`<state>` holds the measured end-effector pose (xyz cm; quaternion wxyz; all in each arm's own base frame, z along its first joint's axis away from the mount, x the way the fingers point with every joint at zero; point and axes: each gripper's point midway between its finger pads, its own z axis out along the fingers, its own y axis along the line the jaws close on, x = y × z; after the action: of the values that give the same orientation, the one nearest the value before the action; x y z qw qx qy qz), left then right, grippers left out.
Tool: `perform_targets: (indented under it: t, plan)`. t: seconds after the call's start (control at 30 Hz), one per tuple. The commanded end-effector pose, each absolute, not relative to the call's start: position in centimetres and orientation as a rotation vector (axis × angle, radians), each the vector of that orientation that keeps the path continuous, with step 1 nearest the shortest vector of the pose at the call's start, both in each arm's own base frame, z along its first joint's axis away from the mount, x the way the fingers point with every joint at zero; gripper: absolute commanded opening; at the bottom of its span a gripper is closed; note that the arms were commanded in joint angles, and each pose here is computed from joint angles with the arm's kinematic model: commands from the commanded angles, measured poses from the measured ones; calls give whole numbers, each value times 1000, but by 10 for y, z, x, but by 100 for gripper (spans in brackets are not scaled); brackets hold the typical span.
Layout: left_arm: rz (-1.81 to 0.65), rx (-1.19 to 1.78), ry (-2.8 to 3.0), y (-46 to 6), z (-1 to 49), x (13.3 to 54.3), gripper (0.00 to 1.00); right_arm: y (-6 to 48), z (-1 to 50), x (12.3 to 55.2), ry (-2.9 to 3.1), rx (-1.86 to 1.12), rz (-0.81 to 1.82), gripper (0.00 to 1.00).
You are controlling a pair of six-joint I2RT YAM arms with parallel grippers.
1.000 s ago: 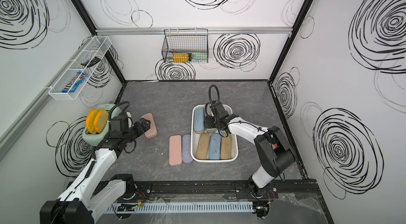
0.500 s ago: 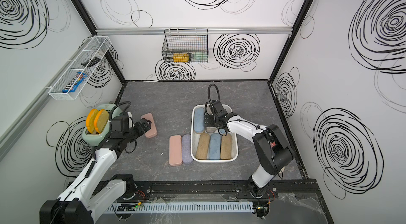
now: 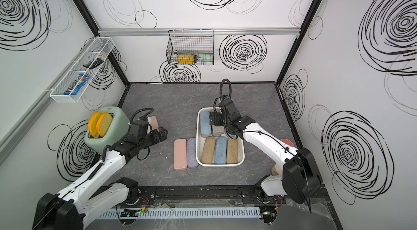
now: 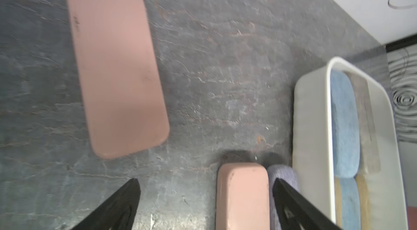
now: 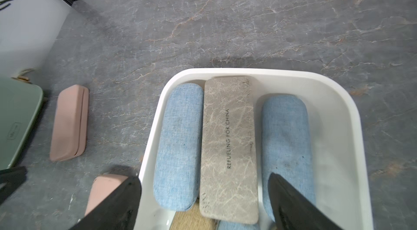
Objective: Put the glasses cases into the storage boxes
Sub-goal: Place the glasses case in the storage box, then pick up the glasses case at the center of the board.
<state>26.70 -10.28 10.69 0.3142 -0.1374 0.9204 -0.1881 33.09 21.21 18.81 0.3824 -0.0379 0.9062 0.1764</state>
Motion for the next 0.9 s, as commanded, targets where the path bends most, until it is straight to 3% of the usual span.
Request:
perform_targets:
  t: [0.0,0.3,0.6,0.87]
  plan:
    - [-520,-323,2407,-127,117,256,96,203,194,308,2334,-66,429,92]
    - [-541,-107,2538,-200,87,206,97,190,211,262,2337,-21,471,89]
    - [-355,-90,2601,-192,68,205,99,178,216,244,2329,11,502,87]
    - [-344,-124,2613,-184,57,208,99,167,203,239,2368,70,460,85]
